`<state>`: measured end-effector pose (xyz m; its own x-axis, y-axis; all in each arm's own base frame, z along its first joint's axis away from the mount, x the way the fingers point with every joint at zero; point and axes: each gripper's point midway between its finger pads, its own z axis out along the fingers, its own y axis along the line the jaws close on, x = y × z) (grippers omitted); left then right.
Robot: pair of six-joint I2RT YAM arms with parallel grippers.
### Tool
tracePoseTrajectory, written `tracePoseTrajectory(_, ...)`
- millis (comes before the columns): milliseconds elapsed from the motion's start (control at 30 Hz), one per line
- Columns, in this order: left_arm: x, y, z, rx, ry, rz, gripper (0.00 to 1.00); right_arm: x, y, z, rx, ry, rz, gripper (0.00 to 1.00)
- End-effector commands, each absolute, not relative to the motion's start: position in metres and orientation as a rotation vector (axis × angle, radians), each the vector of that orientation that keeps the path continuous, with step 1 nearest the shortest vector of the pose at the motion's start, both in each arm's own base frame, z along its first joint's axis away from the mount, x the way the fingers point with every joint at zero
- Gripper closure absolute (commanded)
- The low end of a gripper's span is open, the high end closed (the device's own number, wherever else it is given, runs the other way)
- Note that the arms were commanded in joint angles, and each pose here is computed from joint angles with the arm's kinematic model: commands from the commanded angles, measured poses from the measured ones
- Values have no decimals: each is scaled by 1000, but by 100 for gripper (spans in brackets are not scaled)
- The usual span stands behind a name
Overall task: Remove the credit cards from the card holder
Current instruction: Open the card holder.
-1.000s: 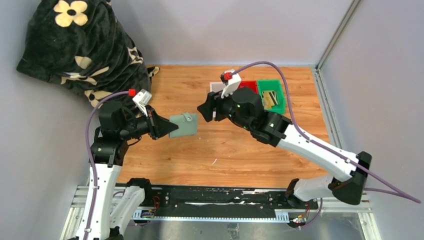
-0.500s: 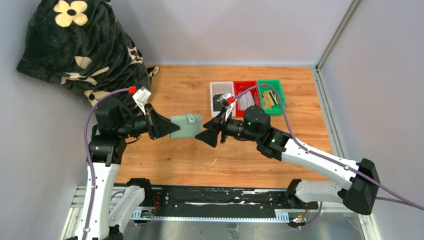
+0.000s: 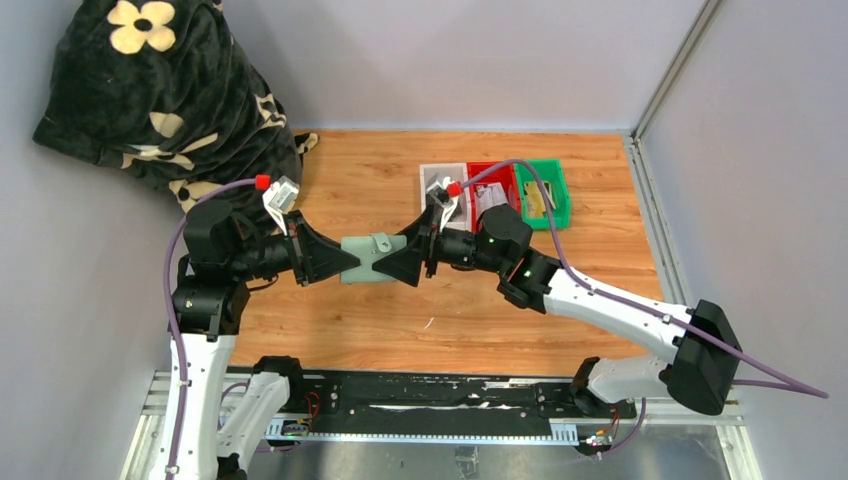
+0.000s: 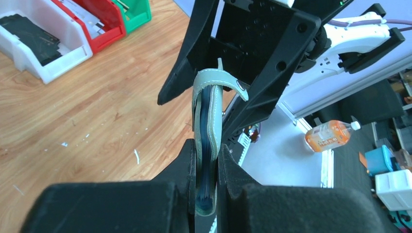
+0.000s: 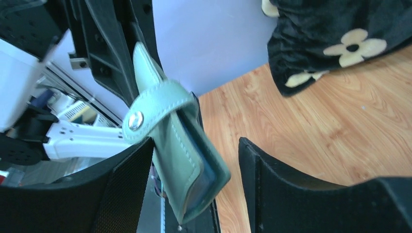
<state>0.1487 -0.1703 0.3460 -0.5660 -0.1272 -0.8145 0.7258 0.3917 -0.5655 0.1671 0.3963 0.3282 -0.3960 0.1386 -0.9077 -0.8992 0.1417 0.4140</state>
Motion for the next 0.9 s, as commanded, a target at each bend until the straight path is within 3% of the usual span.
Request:
tracePoseTrajectory(0,124,-176,367,610,1746,-1362,100,176,391,376,-686,1326,1516,33)
tracePoseTrajectory(600,116,-176,365,638,1727,-1363,100,178,398,407,-622,1220,1748,63)
tracePoseTrajectory(867,122,-175,354,627,1738,-1335,100,172,405,419,-641,1234,1844,91)
